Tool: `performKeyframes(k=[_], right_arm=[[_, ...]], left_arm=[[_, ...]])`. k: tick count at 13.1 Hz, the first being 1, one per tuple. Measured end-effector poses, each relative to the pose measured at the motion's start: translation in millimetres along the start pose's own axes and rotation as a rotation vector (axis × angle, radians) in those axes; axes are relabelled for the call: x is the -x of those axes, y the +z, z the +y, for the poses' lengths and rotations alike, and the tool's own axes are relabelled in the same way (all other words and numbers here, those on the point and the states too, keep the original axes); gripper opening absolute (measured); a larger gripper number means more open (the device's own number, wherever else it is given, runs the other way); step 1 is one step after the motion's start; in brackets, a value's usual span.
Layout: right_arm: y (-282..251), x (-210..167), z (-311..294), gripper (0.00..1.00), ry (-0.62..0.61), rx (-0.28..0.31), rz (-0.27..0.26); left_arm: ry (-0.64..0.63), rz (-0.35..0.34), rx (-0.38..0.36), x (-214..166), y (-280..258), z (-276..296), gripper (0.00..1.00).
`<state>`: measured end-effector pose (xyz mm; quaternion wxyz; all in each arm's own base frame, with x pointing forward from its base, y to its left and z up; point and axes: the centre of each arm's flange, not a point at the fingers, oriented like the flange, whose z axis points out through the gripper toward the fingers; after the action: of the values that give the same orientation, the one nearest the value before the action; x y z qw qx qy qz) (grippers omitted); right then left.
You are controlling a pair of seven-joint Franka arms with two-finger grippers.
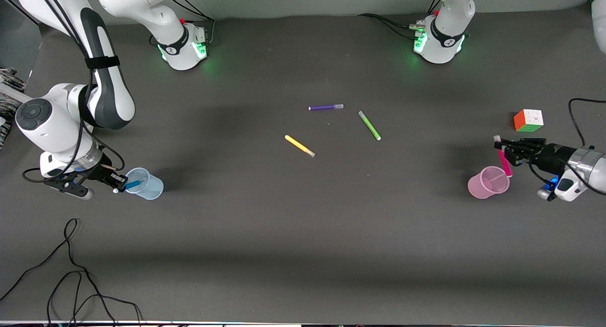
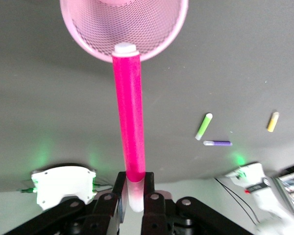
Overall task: Place pink and blue markers in matching cups
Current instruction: 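Drop the blue marker into the blue cup while the left gripper drops pink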
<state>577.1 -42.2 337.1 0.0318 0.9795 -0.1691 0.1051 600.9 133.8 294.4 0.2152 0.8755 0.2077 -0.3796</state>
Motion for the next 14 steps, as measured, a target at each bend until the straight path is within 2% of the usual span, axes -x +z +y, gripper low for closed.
performKeyframes(k=[3,4,10,12,13,14], right_arm=[[-0.4,0.0,0.0,0.17,-0.001,-0.001,0.0],[-0.4,0.0,0.0,0.22,-0.001,-0.001,0.0],[-0.3,0.3,-0.1,0.88,-0.004,0.0,0.0],[-0.3,0.5,-0.8,1.0,-0.005,-0.001,0.0],[-0.4,0.4,-0.9,1.0,-0.005,-0.001,0.0],[-1.2,0.1,-1.0,1.0,-0.005,-0.002,0.002]], left_arm=[[-0.007,-0.058,0.058,-29.7,15.2,-10.1,0.17],[-0.009,-0.069,0.072,-34.6,18.0,-12.8,0.17],[-0.005,-0.061,0.091,-44.3,13.0,-16.1,0.17],[0.008,-0.054,0.092,-49.5,11.3,-12.6,0.17],[0.021,-0.053,0.091,-52.0,11.6,-9.8,0.24],[0.033,-0.052,0.09,-53.5,12.0,-6.9,0.36]])
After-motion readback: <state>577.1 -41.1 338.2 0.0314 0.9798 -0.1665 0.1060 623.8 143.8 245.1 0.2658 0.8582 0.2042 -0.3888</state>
